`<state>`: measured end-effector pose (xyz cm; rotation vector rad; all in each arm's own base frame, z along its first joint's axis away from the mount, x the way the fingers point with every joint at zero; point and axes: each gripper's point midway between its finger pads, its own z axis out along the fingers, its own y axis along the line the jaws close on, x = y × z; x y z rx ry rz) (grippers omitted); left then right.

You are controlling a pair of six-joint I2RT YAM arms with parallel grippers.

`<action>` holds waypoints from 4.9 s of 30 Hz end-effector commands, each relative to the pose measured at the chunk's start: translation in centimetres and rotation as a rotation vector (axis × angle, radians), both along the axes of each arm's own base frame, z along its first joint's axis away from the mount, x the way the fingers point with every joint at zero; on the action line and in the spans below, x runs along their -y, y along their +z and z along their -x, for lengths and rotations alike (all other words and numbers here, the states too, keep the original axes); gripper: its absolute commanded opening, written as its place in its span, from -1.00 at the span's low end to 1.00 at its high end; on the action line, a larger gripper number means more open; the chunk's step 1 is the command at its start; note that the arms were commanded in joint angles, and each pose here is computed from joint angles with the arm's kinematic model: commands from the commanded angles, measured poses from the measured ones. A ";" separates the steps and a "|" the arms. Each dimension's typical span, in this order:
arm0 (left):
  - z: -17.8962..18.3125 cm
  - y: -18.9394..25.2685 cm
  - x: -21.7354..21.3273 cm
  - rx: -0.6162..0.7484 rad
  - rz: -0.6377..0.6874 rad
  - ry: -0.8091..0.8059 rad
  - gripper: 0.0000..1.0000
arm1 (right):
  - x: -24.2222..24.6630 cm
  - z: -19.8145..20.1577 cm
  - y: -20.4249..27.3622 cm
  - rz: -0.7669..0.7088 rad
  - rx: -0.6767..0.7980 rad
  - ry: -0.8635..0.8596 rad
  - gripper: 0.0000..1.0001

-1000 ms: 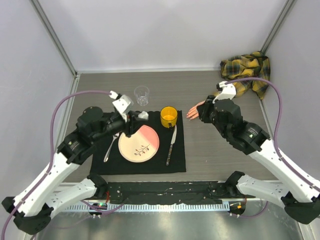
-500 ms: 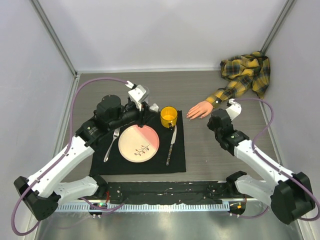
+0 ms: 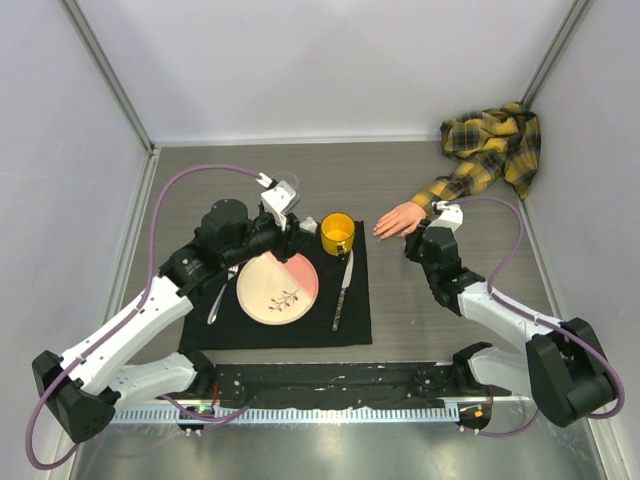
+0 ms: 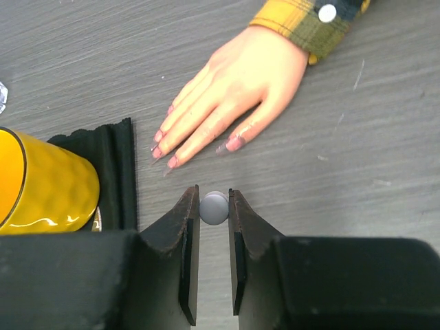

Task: Paint the nails

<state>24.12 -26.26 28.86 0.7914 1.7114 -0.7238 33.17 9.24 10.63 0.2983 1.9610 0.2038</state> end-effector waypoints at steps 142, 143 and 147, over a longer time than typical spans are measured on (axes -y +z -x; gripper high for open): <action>1.2 3.2 0.8 0.099 0.085 -0.084 -1.00 | 1.3 -5.4 -2.6 -0.062 0.004 -0.055 -0.99; 1.2 3.2 0.8 0.098 0.086 -0.085 -1.00 | 1.3 -5.2 -2.9 -0.062 -0.002 -0.055 -0.99; 1.1 3.1 0.8 0.095 0.084 -0.084 -0.99 | 0.5 -5.2 -3.2 -0.084 0.002 -0.011 -0.99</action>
